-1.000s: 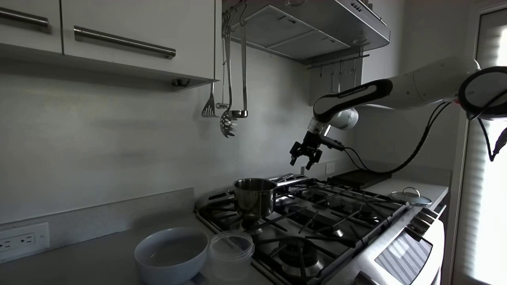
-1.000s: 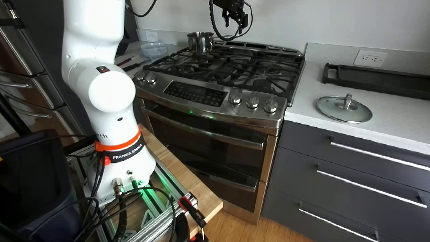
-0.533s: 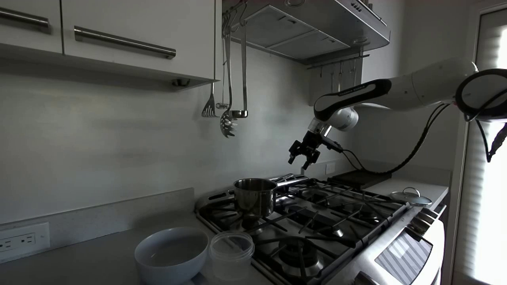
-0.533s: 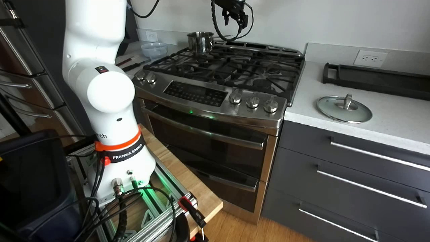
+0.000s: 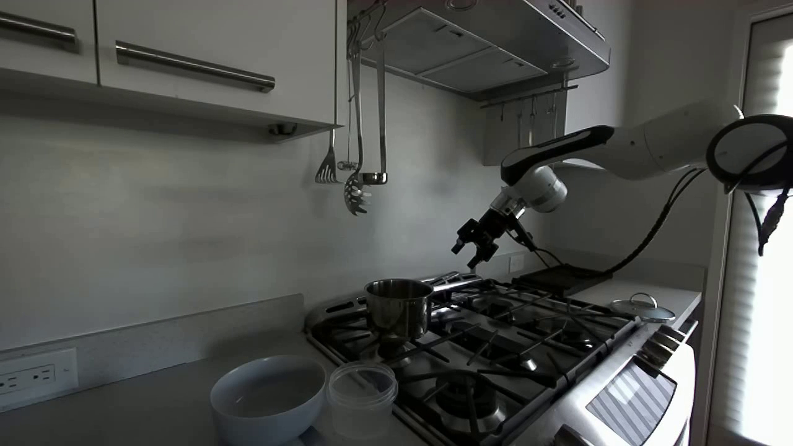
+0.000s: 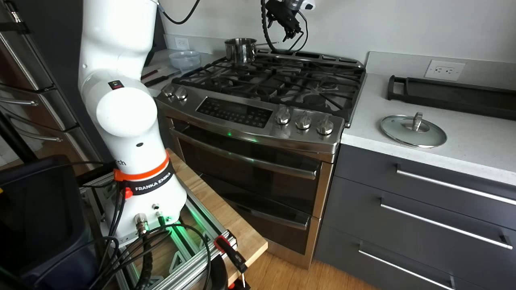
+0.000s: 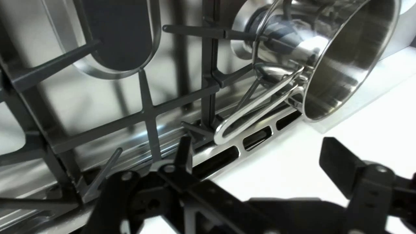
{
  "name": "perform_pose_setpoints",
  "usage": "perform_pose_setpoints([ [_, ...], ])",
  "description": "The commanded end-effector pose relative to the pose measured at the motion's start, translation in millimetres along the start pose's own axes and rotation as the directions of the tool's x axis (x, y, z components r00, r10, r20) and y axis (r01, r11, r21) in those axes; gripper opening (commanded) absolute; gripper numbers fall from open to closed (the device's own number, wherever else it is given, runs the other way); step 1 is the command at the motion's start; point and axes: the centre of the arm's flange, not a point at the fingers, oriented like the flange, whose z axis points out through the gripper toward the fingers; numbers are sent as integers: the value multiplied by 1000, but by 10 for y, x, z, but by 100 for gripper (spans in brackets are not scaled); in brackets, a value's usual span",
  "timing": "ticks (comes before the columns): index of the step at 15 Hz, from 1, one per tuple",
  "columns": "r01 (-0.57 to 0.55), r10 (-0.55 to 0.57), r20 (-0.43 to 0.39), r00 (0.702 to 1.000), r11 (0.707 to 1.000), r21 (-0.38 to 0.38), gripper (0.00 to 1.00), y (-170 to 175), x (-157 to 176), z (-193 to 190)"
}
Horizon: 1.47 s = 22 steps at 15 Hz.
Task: Slide the silver pot to the top right cooker on the hob of the stove
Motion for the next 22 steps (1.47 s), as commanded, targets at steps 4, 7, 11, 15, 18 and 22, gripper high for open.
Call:
perform_pose_setpoints([
  [4,-37,24,79,997,987,157,100,259,36,179],
  [7,-42,25,99,995,983,180,100,328,88,276],
  [11,-53,30,116,993,977,206,100,390,178,392],
  [15,-63,33,120,992,966,249,68,433,225,438],
  [18,-67,35,115,993,958,280,45,459,240,460],
  [22,-87,52,126,991,953,292,66,508,229,510],
])
